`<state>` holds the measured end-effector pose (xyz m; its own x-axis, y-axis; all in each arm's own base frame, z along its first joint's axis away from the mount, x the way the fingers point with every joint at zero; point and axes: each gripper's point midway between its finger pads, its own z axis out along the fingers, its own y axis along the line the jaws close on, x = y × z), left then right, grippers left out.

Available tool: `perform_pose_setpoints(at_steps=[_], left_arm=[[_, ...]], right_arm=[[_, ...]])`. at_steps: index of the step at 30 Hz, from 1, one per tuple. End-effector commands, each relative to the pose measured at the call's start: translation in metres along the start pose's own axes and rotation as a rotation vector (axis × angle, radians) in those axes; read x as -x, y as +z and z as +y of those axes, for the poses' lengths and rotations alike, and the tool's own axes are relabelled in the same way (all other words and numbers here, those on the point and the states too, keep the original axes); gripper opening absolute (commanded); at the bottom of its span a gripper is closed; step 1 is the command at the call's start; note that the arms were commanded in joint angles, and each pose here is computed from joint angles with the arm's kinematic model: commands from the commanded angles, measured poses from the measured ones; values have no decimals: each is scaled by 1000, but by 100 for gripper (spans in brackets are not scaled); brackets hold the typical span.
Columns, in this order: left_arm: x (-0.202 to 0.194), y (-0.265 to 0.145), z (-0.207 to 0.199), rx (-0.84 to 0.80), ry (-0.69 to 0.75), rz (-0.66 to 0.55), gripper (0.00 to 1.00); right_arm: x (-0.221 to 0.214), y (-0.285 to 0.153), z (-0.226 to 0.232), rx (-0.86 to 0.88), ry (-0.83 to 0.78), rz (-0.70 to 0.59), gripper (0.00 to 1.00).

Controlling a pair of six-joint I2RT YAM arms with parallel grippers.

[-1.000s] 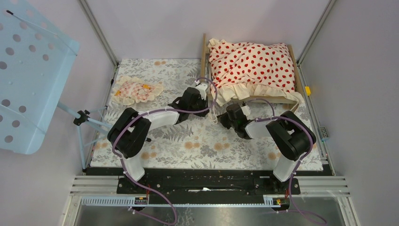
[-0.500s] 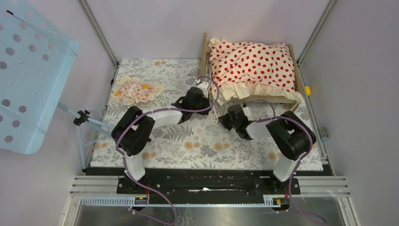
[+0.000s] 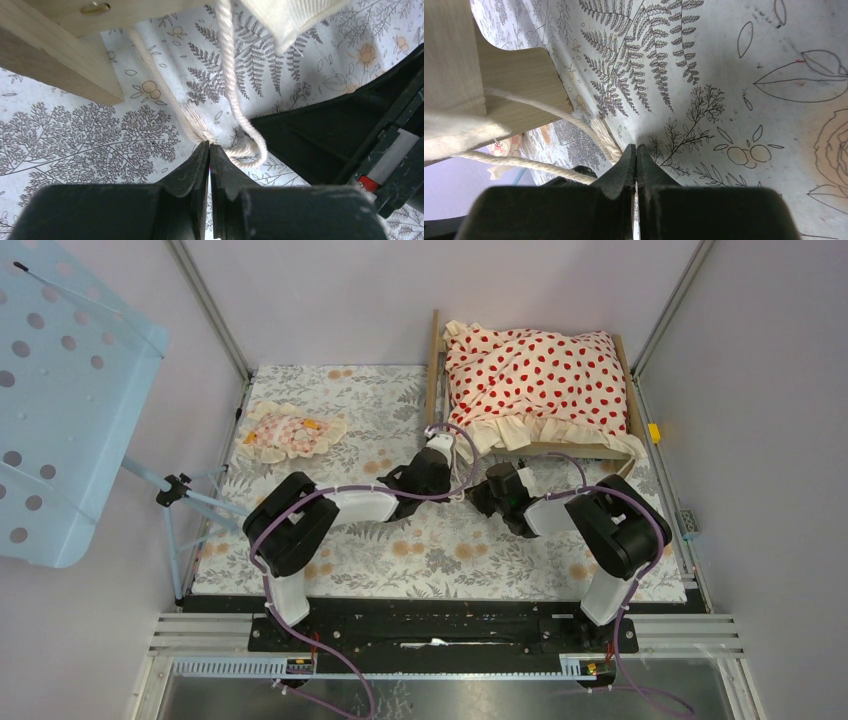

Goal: Set up the pet bed
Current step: Tie the ropes to the bed frame.

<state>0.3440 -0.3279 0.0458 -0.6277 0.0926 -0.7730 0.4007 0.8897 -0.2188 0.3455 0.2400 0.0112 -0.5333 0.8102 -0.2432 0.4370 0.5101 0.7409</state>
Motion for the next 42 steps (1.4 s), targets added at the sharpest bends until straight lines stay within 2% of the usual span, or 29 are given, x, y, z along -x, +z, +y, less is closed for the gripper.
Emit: perform_pose_setpoints(at_steps=[1,14,27,34,42], left_arm=[[48,-7,-1,21,-25,-154,9],[55,7,-8,13,8,-143,10],[43,22,-8,16,22,-92,13],[38,25,-9,12,26,-76,21],[28,30,-5,25,29,-46,21]], right_arm=[[2,3,-2,10,0,-1,0],[2,3,-1,20,10,8,0],[3,3,0,25,13,12,0],[3,3,0,26,14,14,0],[2,4,-2,24,18,17,0]])
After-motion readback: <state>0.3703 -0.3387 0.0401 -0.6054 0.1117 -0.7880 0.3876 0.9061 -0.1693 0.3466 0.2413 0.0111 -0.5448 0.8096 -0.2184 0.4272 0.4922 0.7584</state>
